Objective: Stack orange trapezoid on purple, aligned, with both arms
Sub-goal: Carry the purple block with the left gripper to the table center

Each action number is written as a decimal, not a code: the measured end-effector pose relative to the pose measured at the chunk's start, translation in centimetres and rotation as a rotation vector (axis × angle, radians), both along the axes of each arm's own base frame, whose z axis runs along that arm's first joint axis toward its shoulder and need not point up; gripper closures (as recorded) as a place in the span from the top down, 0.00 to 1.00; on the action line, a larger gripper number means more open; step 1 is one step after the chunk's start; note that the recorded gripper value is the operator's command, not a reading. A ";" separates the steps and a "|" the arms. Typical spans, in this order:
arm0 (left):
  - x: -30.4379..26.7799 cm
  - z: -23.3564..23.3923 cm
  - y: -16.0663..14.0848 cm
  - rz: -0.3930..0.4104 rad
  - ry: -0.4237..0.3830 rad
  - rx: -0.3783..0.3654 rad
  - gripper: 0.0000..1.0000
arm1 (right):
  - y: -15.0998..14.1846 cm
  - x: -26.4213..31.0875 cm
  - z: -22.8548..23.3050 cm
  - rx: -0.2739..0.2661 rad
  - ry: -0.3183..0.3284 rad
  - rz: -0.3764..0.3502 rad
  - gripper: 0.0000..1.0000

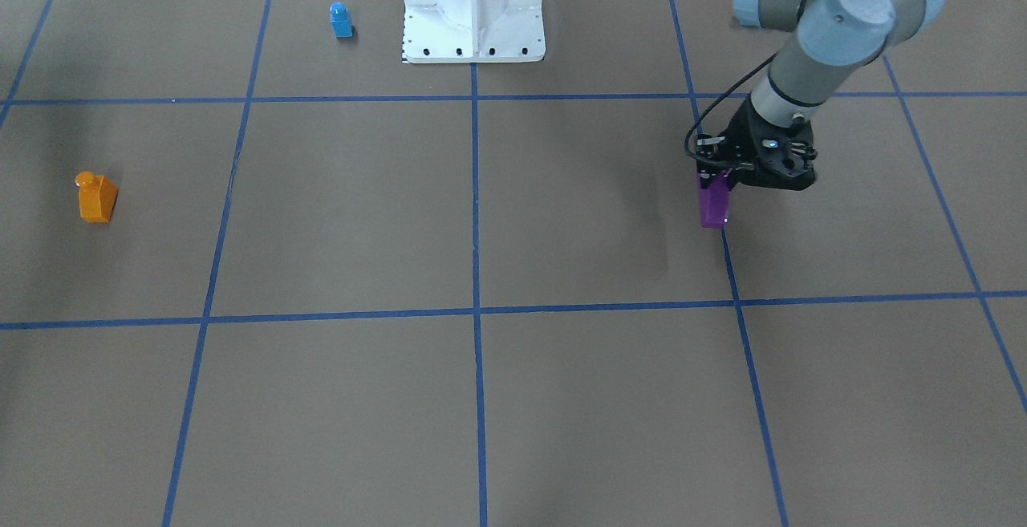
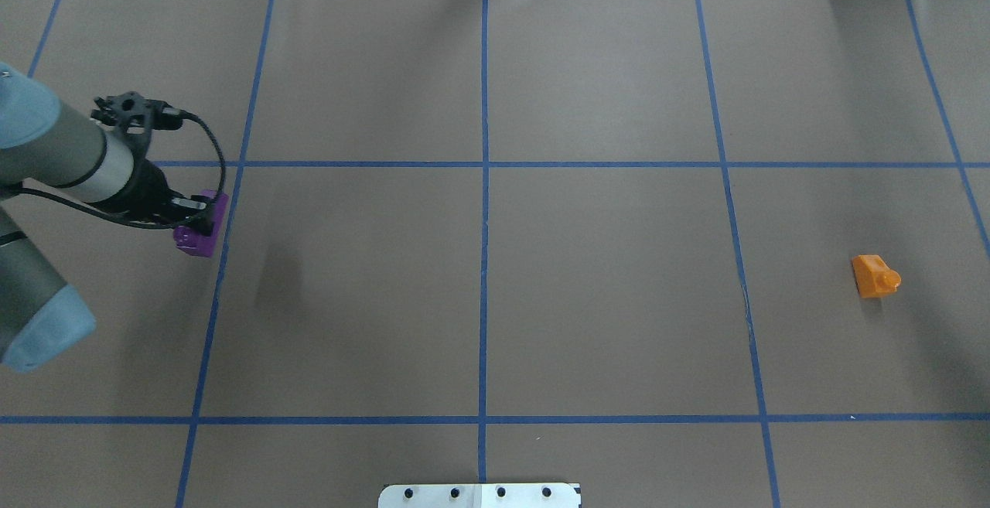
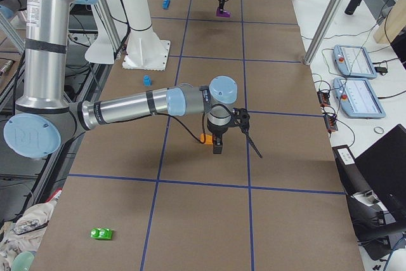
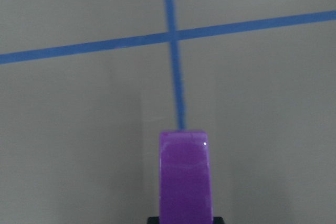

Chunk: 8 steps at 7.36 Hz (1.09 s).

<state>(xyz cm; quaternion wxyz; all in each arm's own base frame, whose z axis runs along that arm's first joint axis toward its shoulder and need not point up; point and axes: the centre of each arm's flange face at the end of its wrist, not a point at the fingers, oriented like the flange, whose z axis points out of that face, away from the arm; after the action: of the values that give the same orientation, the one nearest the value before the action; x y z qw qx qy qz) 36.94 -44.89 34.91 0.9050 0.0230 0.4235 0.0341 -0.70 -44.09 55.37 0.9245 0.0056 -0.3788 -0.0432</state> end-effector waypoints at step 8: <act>25.0 -17.9 1.8 -0.068 -0.038 -0.069 0.00 | 0.0 0.0 0.0 0.000 0.001 0.000 1.00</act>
<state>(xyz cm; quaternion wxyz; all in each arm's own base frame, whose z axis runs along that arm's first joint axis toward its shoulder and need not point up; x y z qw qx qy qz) 61.98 -43.05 17.06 0.9137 0.0055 0.4062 -0.0107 -0.70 -44.12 55.37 0.9246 0.0055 -0.3784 -0.0430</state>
